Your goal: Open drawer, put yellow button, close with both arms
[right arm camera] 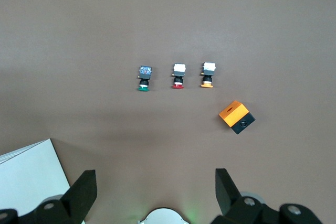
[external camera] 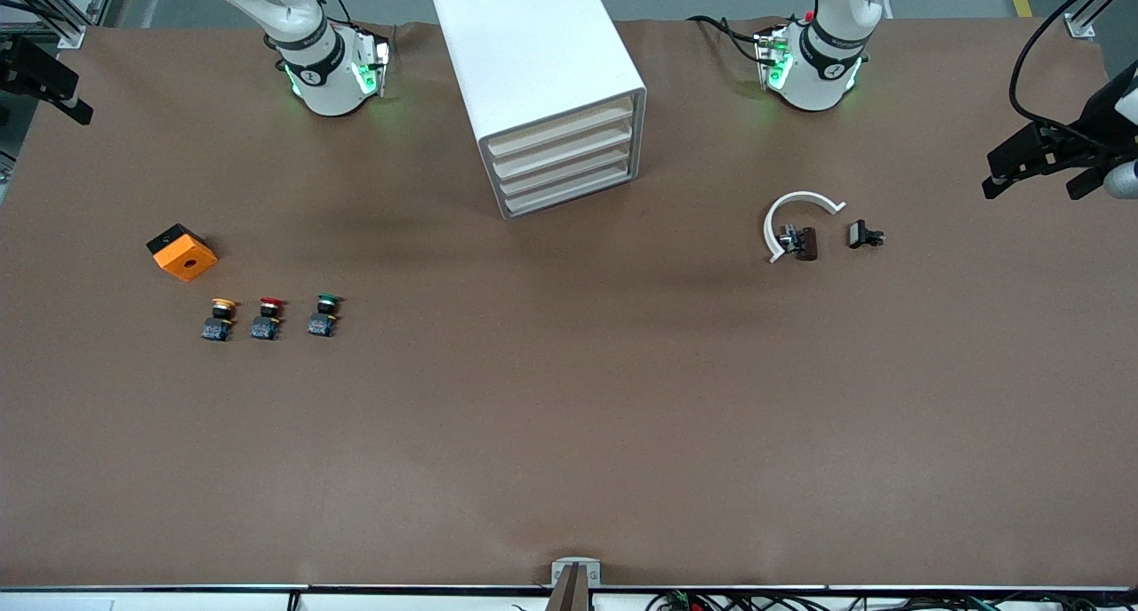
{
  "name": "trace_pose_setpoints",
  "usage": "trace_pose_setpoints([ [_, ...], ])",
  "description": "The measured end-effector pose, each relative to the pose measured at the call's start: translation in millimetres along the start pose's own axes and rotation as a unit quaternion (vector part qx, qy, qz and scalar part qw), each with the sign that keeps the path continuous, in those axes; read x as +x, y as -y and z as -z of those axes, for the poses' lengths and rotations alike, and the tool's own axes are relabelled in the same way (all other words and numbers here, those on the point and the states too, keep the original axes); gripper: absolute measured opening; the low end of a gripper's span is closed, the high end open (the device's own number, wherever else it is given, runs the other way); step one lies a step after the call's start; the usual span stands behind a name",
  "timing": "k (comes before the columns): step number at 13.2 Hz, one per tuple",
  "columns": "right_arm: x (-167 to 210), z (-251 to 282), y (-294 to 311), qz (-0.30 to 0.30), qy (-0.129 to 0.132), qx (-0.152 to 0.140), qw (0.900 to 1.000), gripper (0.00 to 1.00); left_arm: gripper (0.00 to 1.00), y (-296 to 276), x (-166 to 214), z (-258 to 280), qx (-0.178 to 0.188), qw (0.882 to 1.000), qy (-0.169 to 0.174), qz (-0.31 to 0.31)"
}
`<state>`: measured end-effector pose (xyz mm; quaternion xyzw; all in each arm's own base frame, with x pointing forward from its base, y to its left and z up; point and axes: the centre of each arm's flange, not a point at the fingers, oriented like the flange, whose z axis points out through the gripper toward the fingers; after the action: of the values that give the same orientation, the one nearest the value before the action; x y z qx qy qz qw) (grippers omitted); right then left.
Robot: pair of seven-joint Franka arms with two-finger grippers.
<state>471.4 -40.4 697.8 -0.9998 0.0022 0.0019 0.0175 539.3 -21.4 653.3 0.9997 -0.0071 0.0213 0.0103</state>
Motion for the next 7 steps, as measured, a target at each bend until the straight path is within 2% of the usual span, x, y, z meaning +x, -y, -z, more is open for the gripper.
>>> trace_pose_setpoints([
  [4,0.0,0.0,0.0,0.0,0.0,0.0,1.0,1.0,1.0,0.0,-0.5,-0.5,0.0,1.0,0.003,0.0],
  [7,0.0,0.0,0.0,0.0,0.0,0.0,1.0,1.0,1.0,0.2,-4.2,-3.7,0.0,1.0,0.02,0.0],
])
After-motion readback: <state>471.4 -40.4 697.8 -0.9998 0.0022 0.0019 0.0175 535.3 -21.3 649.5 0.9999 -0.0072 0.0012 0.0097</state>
